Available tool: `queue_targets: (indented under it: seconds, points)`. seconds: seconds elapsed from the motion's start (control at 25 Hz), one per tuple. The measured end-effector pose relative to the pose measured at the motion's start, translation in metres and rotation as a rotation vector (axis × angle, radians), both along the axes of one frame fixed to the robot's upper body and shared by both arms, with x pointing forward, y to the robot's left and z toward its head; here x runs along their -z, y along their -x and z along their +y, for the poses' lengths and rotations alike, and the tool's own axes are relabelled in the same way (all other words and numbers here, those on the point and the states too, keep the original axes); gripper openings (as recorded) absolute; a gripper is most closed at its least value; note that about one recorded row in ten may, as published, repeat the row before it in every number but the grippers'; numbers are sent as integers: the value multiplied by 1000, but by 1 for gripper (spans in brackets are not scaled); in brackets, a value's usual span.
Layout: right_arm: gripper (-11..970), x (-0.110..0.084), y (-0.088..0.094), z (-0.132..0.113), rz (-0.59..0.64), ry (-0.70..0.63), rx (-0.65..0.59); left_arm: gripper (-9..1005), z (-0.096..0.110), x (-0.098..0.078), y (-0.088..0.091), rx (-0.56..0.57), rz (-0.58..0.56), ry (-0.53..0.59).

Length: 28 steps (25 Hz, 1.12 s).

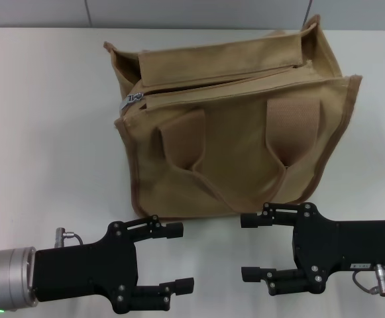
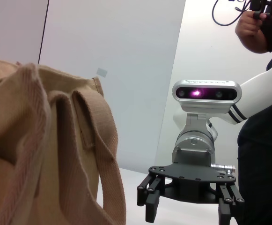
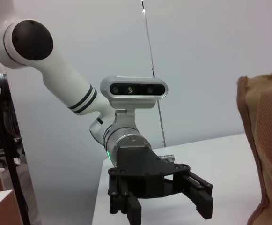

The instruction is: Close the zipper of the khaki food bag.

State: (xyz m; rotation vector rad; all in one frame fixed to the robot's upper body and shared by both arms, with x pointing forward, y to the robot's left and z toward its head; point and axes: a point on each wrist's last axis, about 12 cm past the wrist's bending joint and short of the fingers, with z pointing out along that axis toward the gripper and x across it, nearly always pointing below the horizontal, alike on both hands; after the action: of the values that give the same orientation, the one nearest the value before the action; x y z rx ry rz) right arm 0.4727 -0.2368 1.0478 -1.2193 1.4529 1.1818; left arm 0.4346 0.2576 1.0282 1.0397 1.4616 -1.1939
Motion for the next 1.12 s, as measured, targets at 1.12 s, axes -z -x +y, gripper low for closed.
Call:
queue_targets:
  seconds: [1.12]
  points:
    - [758, -1, -3, 1, -1, 4, 3, 808, 36, -36, -8, -418, -205, 354]
